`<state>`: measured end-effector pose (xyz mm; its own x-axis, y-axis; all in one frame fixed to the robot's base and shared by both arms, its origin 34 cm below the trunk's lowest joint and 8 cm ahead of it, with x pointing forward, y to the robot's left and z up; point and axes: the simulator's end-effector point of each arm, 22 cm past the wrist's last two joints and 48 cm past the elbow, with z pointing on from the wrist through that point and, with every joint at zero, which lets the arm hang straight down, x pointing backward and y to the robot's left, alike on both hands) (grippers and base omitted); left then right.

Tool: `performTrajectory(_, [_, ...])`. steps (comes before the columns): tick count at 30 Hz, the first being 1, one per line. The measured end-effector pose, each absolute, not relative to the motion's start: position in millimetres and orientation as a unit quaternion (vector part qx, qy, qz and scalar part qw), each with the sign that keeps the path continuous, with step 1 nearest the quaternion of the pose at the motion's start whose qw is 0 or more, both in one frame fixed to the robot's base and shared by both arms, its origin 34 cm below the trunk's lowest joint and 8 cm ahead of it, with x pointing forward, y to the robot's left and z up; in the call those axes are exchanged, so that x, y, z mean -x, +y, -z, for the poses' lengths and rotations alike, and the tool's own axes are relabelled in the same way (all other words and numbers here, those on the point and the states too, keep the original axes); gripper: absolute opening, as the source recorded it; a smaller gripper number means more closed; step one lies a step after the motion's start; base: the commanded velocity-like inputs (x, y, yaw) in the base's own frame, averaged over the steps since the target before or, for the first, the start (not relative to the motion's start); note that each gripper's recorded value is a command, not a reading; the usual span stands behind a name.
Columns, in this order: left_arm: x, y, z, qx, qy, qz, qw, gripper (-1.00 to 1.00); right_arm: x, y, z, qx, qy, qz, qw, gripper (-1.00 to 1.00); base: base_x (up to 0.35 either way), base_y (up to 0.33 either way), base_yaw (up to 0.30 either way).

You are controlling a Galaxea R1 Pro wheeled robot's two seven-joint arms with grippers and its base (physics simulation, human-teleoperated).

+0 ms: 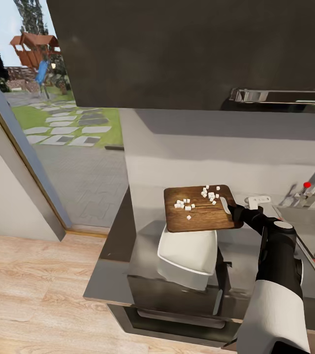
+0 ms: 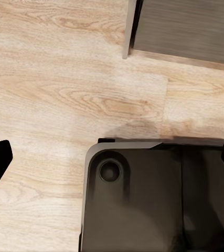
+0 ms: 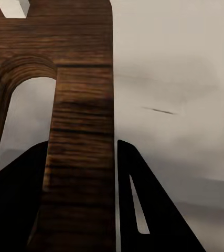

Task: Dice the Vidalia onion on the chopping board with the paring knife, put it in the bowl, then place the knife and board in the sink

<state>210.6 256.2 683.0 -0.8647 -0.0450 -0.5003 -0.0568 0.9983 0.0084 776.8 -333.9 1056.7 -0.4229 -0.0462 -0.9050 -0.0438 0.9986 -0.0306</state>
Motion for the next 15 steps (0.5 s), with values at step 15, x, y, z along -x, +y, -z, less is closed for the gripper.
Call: performTrajectory(15, [-213, 258, -684, 0.023, 0.965, -0.012, 0.262, 1.00, -775, -328, -1042, 0.023, 0.854, -0.011, 0.519, -1.00, 0.000, -0.002, 0.000])
